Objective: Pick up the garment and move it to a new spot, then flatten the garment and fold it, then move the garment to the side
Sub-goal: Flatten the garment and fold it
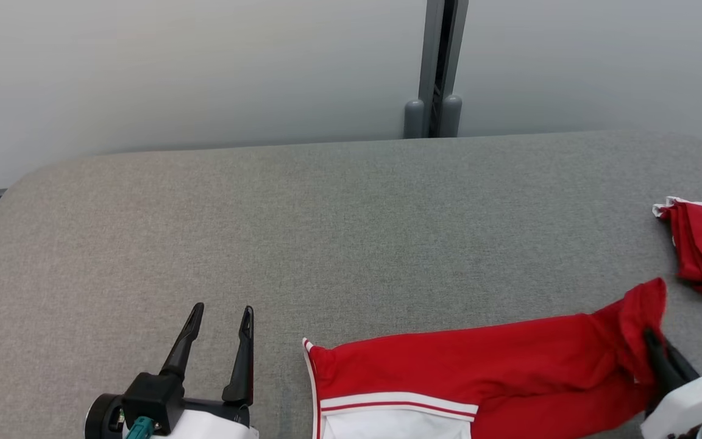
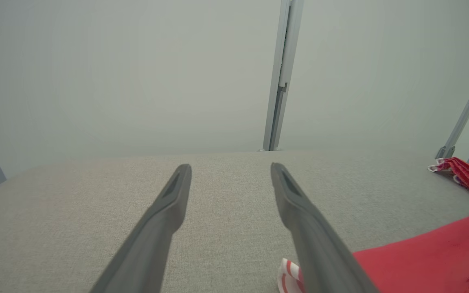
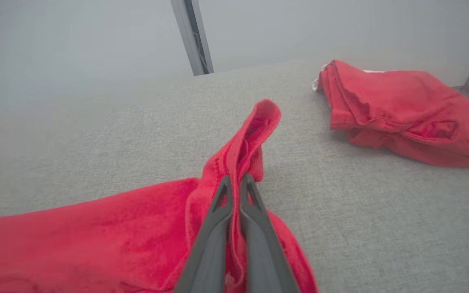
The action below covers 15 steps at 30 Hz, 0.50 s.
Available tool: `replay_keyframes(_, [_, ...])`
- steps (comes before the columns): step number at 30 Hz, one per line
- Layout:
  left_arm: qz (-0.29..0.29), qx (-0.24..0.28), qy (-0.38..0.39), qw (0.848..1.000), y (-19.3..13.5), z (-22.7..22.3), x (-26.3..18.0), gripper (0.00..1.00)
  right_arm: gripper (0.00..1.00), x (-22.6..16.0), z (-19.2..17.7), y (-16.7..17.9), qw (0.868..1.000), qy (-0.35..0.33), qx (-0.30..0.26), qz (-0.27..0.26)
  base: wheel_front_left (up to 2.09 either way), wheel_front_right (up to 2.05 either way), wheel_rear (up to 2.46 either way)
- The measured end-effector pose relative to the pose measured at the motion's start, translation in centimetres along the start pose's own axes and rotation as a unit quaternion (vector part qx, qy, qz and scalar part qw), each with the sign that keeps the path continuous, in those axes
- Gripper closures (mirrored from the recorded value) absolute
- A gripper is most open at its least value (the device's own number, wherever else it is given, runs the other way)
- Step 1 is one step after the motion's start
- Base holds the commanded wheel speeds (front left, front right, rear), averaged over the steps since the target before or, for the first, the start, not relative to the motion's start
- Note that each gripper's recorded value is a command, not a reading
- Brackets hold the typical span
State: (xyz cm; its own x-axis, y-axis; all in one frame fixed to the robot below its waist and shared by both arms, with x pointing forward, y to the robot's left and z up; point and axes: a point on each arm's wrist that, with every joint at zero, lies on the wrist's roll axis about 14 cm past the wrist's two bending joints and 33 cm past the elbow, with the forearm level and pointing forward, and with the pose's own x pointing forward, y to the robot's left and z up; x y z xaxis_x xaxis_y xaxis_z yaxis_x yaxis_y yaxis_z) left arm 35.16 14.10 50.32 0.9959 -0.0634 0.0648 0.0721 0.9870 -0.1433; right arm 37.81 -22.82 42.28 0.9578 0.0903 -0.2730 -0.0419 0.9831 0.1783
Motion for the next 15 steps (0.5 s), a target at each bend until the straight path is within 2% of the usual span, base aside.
replay_keyframes(6, [-0.008, -0.005, -0.014, 1.0, -0.7, 0.9, 0.1, 0.0, 1.0, -1.6, 2.2, 6.1, 0.992, -0.01, 0.094, 0.084, 0.0, 0.0, 0.0])
replay_keyframes(10, [-0.014, -0.008, -0.017, 1.0, -1.2, 1.0, 0.1, 0.0, 1.0, -2.8, 3.4, 9.2, 0.985, -0.007, 0.109, 0.131, 0.0, 0.0, 0.0])
replay_keyframes(15, [-0.009, -0.014, -0.021, 1.0, -1.0, 1.3, 0.1, 0.0, 1.0, -4.4, 4.4, 15.3, 0.962, 0.007, 0.182, 0.205, 0.0, 0.0, 0.0])
